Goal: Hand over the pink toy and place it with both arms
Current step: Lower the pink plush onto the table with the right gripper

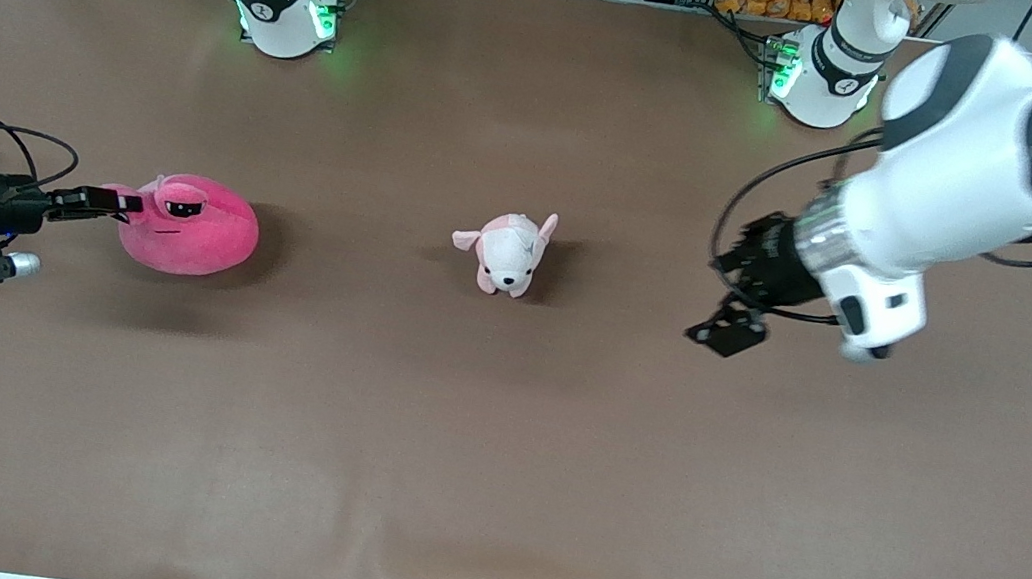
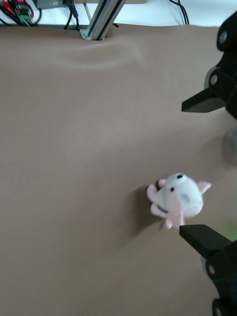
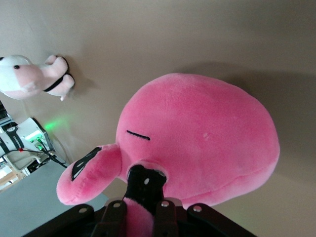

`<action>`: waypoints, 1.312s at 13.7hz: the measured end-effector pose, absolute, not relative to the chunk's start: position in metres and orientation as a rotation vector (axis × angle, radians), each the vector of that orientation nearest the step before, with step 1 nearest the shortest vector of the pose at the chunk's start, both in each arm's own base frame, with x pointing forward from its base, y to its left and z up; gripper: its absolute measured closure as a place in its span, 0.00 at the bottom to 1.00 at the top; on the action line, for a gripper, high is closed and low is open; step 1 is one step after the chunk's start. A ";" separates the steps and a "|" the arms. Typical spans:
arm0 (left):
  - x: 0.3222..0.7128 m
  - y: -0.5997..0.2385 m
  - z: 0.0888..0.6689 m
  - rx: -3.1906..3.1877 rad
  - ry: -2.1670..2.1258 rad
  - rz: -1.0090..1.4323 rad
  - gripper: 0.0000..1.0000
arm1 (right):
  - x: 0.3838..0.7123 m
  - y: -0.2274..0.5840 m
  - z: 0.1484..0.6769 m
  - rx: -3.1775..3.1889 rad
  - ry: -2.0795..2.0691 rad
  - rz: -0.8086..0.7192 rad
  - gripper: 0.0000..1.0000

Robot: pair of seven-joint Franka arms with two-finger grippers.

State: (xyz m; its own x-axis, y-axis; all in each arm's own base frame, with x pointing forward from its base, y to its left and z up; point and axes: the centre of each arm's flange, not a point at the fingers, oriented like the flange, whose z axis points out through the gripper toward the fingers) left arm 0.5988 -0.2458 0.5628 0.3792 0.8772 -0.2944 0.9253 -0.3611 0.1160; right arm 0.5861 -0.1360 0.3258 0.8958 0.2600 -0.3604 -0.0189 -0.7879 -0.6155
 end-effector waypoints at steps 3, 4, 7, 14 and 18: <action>0.590 -0.202 0.574 2.601 1.395 -0.253 0.00 | 0.584 -0.163 0.308 -2.400 -0.169 0.559 0.85; 0.589 -0.188 0.575 2.693 1.315 -0.227 0.00 | 0.582 -0.174 0.300 -2.390 -0.161 0.555 0.85; 0.583 -0.167 0.577 2.873 1.121 -0.208 0.00 | 0.573 -0.199 0.274 -2.363 -0.117 0.563 0.85; 0.555 -0.093 0.631 3.069 0.572 -0.200 0.00 | 0.570 -0.219 0.264 -2.360 -0.077 0.550 0.65; 0.535 -0.068 0.649 3.102 0.337 -0.189 0.00 | 0.595 -0.230 0.307 -2.440 -0.124 0.459 0.19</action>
